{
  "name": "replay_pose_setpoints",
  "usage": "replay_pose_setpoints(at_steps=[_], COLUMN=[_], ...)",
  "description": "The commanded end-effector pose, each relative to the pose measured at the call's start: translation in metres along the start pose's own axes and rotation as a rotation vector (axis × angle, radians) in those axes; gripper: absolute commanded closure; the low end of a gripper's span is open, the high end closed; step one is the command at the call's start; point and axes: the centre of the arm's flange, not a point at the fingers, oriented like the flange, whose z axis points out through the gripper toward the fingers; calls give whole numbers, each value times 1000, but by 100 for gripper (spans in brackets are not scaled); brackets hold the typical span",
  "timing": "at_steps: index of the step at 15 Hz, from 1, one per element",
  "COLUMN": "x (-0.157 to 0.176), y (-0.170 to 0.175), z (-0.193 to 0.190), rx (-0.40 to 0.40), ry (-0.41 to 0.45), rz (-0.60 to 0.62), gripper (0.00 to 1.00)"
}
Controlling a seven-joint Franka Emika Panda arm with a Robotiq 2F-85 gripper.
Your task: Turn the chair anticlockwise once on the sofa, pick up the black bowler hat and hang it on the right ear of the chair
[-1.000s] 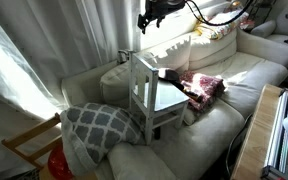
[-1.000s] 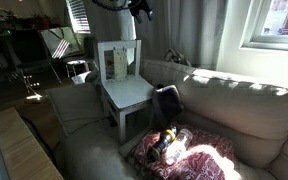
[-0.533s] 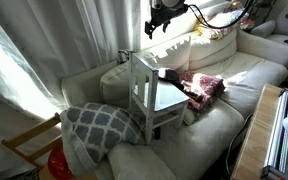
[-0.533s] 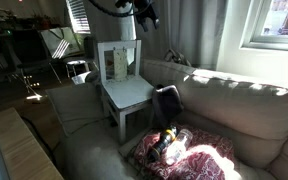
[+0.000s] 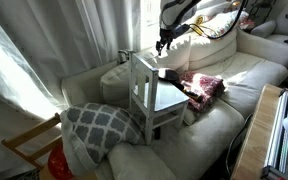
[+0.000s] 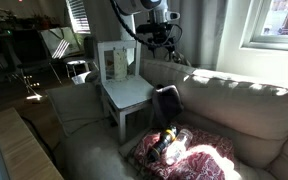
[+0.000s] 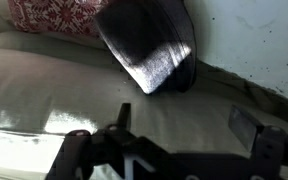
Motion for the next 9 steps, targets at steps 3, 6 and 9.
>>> replay_pose_setpoints(at_steps=[3,6,9], x=[0,4,12], y=[20,22,34], z=[29,39,54], rx=[15,13,27], ry=[-17,-16,-59], rz=[-15,-14,-26], gripper=[0,0,0])
